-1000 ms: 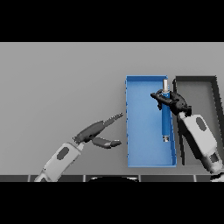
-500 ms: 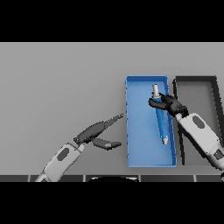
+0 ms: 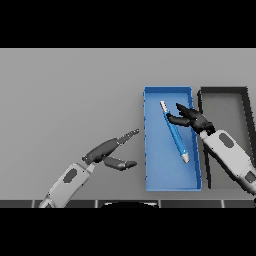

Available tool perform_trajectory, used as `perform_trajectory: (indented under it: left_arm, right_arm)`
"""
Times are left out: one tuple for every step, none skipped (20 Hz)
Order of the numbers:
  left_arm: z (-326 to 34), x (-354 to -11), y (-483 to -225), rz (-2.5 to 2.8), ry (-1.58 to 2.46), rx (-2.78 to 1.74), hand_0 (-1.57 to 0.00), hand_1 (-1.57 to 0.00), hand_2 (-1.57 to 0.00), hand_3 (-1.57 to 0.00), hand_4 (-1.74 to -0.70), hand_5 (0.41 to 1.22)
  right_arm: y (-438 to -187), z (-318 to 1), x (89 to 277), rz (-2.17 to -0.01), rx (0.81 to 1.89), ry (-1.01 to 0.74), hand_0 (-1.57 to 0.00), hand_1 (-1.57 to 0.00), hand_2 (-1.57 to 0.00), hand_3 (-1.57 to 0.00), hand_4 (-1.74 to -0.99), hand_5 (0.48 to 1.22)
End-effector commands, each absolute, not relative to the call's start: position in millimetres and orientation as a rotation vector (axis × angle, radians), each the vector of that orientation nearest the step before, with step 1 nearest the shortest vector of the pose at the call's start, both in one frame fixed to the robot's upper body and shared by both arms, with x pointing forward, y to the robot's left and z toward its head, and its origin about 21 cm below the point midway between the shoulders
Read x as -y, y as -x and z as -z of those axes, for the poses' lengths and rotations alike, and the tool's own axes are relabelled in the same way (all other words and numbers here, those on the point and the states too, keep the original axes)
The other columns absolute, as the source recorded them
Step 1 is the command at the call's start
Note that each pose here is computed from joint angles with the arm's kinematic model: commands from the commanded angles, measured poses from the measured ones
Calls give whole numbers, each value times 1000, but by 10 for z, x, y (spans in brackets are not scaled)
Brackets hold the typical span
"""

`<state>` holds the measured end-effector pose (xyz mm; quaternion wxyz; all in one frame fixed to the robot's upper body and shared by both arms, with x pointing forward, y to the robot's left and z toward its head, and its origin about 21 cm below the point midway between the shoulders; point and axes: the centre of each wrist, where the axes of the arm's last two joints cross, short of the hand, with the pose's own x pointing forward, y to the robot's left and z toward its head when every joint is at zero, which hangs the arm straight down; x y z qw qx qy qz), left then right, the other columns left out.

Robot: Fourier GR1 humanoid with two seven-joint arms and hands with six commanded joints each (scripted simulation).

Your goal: Pick up the blue pipe and place it into the blue bin.

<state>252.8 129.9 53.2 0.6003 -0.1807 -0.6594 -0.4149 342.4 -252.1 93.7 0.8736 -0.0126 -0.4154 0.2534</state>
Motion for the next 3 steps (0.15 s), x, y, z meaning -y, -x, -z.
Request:
perform_trajectory:
  left_arm:
    - [-537, -1300, -2565, 967, 403, 1519, 1, 1, 1, 1, -826, 472]
    - [-550, -1297, -2580, 966, 398, 1520, 1, 1, 1, 1, -826, 473]
    - [-561, -1282, -2586, 965, 401, 1522, 1, 1, 1, 1, -826, 474]
  right_arm:
    - [-3415, -940, 2524, -523, 868, 24, -20, -15, -14, -8, -1186, 766]
    - [-3410, -938, 2518, -519, 866, 15, -20, -15, -14, -8, -1186, 767]
    - [-3422, -914, 2511, -528, 859, 19, -20, -15, -14, -8, -1186, 769]
